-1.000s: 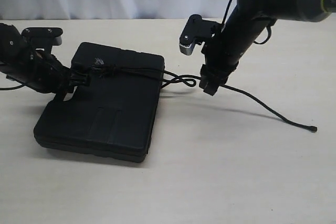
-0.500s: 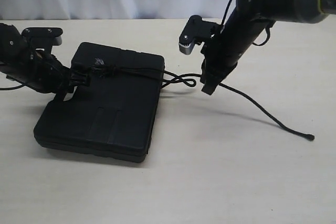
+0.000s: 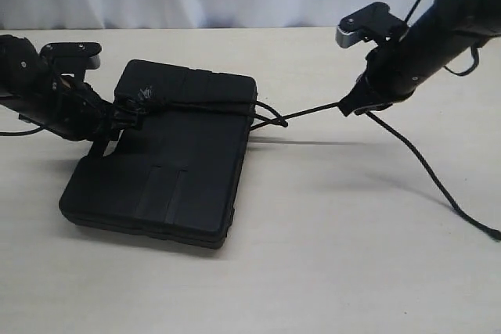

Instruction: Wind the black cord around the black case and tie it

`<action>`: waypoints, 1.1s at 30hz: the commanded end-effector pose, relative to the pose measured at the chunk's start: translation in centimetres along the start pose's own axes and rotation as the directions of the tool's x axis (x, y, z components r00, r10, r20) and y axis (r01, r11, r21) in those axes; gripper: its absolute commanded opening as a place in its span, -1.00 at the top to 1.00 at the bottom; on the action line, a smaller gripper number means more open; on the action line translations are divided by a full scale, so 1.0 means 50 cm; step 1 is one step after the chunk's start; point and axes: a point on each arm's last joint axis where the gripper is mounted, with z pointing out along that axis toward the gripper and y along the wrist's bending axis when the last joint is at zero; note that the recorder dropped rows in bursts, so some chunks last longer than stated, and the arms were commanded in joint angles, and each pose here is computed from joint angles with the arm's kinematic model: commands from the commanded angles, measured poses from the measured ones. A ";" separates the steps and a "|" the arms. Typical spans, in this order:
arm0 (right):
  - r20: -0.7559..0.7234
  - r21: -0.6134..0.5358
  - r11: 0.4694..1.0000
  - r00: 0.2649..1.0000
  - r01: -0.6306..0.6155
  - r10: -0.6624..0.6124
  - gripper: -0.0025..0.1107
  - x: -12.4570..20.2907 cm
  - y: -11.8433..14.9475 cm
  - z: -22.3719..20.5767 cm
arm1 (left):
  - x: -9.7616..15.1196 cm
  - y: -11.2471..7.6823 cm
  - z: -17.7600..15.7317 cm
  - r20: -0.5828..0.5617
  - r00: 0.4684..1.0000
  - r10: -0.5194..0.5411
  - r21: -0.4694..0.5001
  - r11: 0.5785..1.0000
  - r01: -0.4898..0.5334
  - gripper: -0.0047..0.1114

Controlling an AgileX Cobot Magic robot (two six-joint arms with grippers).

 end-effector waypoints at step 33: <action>0.212 0.056 0.982 0.963 -0.181 0.165 0.40 0.033 -0.009 -0.002 | -0.013 0.045 -0.014 0.047 0.990 -0.134 -0.022 0.991 0.135 0.92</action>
